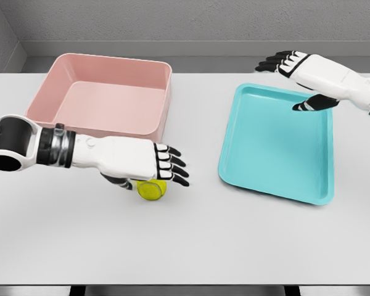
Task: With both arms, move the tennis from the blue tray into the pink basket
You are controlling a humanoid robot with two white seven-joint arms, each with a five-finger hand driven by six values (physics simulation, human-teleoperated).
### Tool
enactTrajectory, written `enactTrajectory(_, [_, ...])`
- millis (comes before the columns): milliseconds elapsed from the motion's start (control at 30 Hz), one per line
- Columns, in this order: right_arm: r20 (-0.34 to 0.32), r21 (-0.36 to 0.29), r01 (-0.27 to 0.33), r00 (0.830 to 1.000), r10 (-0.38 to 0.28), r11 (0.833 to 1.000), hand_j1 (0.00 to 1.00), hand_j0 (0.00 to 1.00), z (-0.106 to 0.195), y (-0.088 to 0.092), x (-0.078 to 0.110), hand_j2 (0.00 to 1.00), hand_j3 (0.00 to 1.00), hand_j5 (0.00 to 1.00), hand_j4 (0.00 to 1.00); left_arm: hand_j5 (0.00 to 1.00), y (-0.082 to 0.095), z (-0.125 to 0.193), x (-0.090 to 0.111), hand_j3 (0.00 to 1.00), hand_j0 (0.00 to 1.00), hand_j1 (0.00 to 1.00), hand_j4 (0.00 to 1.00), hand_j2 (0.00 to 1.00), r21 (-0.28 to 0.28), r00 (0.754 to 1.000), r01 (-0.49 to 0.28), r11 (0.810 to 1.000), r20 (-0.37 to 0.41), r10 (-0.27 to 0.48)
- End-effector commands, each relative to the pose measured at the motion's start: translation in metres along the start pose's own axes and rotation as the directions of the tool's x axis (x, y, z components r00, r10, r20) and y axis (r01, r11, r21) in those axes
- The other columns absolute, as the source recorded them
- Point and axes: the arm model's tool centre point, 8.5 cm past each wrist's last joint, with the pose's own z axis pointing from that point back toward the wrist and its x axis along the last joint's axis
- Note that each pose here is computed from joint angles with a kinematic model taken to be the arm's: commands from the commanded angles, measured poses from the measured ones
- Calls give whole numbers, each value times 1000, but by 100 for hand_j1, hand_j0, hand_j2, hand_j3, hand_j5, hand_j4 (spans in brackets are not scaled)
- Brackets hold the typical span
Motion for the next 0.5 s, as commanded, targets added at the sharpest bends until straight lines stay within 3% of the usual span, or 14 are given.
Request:
enactTrajectory(0, [0, -1, 3, 1000, -3, 1000, 100, 100, 1, -1, 0, 100, 100, 100, 100, 100, -5, 5, 1, 100, 100, 100, 100, 100, -48, 999, -51, 998, 9, 51])
enactTrajectory(100, [1, 2, 4, 1000, -4, 1000, 100, 100, 1, 0, 1, 100, 100, 100, 100, 100, -7, -1, 4, 100, 100, 100, 100, 100, -50, 997, -71, 996, 33, 72])
enactTrajectory(267, [-1, -8, 6, 1000, -6, 1000, 100, 100, 1, 0, 0, 100, 100, 100, 100, 100, 6, -23, 4, 100, 100, 100, 100, 100, -14, 996, -52, 999, 75, 53])
enactTrajectory(367, [-2, 2, 18, 1000, -18, 1000, 100, 100, 2, 7, 1, 100, 100, 100, 100, 100, 6, -23, -11, 100, 100, 100, 100, 100, -2, 992, -116, 993, -59, 115])
enactTrajectory(467, [0, 5, 20, 1000, -20, 1000, 100, 100, 1, 8, 1, 100, 100, 100, 100, 100, -1, -20, -15, 100, 100, 100, 100, 100, -6, 987, -137, 991, -83, 136])
